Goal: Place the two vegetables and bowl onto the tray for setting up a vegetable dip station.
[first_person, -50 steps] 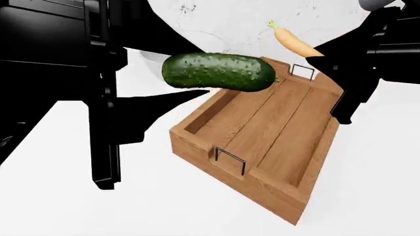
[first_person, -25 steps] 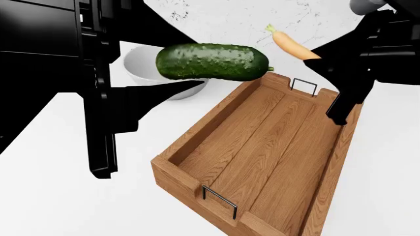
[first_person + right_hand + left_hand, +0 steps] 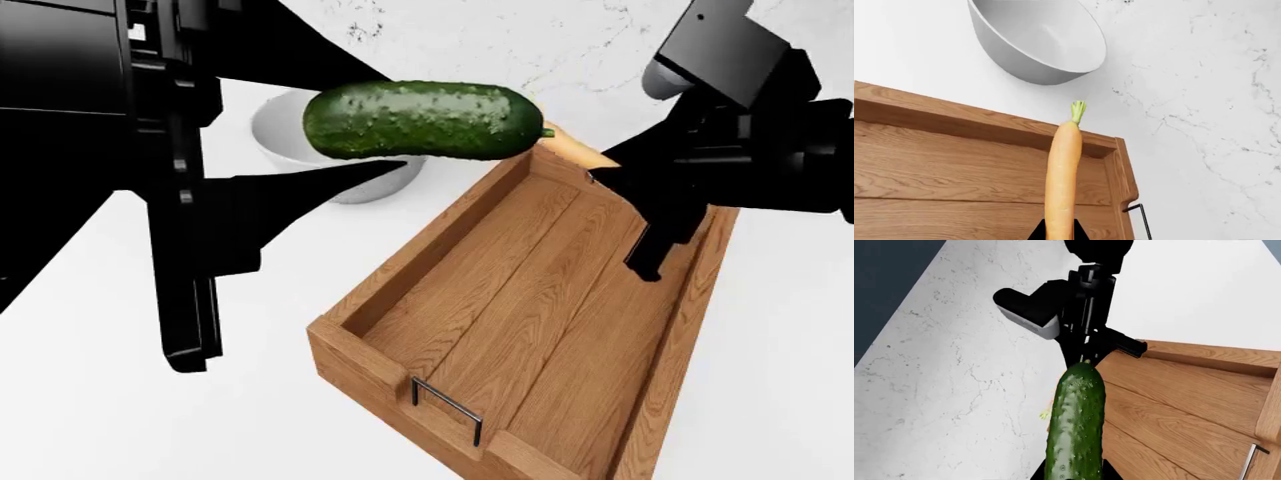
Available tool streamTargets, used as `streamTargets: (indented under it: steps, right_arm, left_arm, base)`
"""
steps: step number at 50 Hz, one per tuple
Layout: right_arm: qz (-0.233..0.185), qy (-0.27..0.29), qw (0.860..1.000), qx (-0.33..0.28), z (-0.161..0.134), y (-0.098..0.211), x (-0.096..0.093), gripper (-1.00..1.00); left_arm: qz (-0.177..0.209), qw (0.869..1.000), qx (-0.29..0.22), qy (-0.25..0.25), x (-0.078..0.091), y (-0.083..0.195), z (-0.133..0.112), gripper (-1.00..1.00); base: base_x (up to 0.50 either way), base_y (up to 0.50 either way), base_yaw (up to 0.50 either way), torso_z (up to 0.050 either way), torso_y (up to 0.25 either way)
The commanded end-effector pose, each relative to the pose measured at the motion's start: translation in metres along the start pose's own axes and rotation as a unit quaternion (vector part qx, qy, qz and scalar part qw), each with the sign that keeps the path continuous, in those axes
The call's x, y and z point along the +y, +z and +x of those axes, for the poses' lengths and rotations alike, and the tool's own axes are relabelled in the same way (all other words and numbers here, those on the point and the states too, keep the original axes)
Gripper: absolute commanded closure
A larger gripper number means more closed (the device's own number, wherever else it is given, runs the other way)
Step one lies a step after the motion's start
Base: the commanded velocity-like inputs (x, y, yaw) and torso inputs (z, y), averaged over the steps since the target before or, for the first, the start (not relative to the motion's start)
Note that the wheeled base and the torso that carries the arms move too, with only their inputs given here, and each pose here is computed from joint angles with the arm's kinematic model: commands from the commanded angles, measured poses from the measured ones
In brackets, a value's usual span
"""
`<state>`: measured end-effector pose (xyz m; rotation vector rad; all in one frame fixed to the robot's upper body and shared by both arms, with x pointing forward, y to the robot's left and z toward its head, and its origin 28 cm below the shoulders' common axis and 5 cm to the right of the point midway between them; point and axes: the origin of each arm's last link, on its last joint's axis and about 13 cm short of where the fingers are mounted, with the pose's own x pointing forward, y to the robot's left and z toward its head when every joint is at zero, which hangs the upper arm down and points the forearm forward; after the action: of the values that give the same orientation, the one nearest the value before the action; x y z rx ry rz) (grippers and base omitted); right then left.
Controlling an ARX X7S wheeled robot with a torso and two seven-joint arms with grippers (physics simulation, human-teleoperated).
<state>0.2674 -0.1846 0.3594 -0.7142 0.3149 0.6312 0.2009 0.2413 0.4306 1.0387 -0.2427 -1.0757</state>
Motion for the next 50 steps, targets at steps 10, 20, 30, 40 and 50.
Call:
streamTargets:
  steps: [10,20,30,40,50]
  right_arm:
    - [0.012,0.017,0.999,0.027,0.025,-0.017,0.001,1.0]
    - [0.011,0.018,0.998,0.052,0.027,-0.019,0.0,1.0]
    - [0.015,0.017,0.998,0.06,0.027,-0.02,-0.002,1.0]
    - [0.021,0.008,0.997,0.073,0.026,-0.023,-0.003,1.0]
    - [0.022,-0.011,0.997,0.073,0.029,-0.021,-0.007,1.0]
  left_arm:
    - [0.005,1.0,-0.006,0.024,0.001,0.002,-0.005,1.0]
    - [0.001,1.0,-0.006,0.028,0.002,-0.002,-0.006,1.0]
    - [0.001,1.0,-0.006,0.028,0.003,-0.004,-0.005,1.0]
    - [0.002,1.0,-0.008,0.027,0.002,-0.003,-0.004,1.0]
    - [0.001,1.0,-0.009,0.025,0.001,-0.004,-0.003,1.0]
  base:
    - [0.0,0.0,0.0,0.0,0.0]
    - [0.0,0.0,0.0,0.0,0.001]
    - [0.0,0.0,0.0,0.0,0.0]
    - [0.0,0.0,0.0,0.001,0.001]
    - [0.0,0.0,0.0,0.0,0.0]
